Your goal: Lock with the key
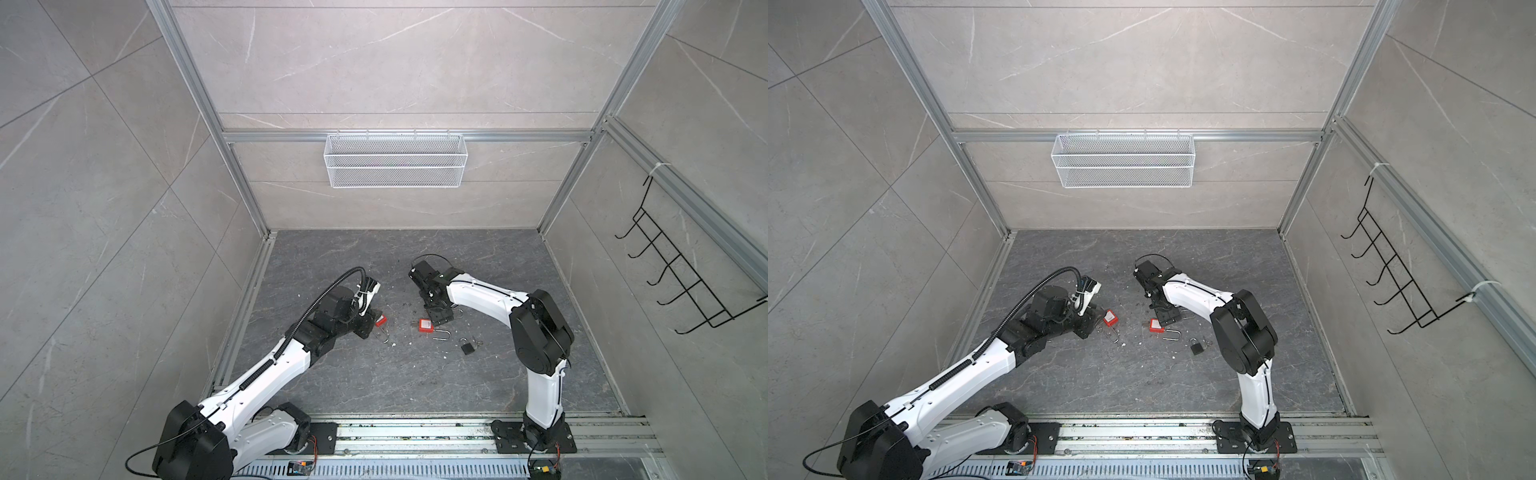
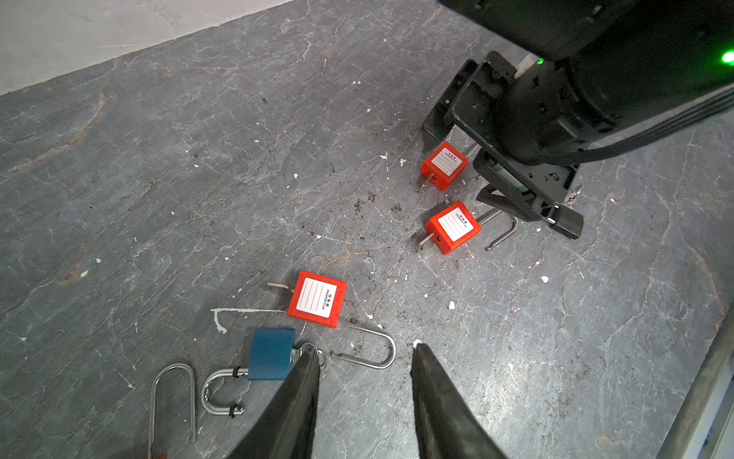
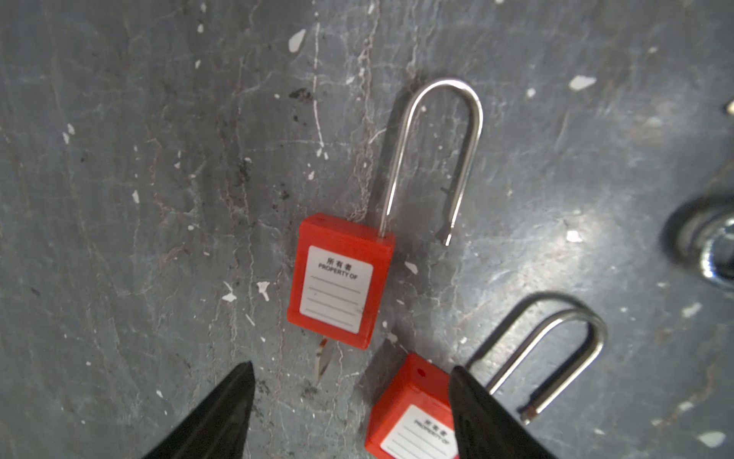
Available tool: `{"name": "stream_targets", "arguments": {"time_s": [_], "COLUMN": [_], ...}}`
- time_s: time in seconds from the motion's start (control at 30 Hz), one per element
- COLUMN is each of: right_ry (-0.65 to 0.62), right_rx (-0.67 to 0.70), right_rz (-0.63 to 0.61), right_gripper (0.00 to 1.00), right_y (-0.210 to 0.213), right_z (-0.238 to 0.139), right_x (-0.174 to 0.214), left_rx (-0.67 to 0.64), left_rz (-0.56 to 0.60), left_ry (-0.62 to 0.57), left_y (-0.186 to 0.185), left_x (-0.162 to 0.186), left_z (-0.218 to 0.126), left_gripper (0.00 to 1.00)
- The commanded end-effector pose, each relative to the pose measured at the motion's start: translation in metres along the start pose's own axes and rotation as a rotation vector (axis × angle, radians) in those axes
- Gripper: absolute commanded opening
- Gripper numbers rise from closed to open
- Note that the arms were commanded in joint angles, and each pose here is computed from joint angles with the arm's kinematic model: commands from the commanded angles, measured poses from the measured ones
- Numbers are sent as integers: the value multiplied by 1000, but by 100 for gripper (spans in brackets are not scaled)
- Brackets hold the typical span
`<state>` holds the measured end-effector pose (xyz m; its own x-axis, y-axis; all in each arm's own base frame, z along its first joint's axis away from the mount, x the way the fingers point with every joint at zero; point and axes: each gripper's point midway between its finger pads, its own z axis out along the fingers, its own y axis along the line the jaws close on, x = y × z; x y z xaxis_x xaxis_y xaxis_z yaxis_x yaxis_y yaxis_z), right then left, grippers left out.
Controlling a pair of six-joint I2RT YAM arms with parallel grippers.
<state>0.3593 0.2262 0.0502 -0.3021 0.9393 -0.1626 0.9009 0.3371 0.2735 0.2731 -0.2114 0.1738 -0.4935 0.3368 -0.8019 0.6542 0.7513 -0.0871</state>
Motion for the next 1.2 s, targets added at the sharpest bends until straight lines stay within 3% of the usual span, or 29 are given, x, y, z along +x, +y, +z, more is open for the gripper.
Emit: {"name": "stream_targets", "arguments": {"time_s": [0.0,0.4,0.63,0.9,1.07,1.17], "right_ry": [-26,-80,-53,-133,-224,-315], "right_rx": [28,79,107,104,62,14], "right_rz": [45,16,-67,-147,-282,-433], "right_gripper": [77,65,51,34,28,25], "right_y": [2,-5,-5,-8,4,18], "right_z": [12,29,41,25,-5,-30], "right_x": [-3,-17,-10,-30,-47,-60], "left_rx": [18,27,30,24,10,3], "left_rz": [21,-5,-13,-6,-5,-41], "left_ry": [-16,6,21,17,-6,-41], "left_y": [-1,0,0,1,3,4], "left_x": [-2,7,8,7,-1,-10], "left_z": [-1,3,5,2,-2,-6], "left_gripper": [41,41,41,41,41,41]}}
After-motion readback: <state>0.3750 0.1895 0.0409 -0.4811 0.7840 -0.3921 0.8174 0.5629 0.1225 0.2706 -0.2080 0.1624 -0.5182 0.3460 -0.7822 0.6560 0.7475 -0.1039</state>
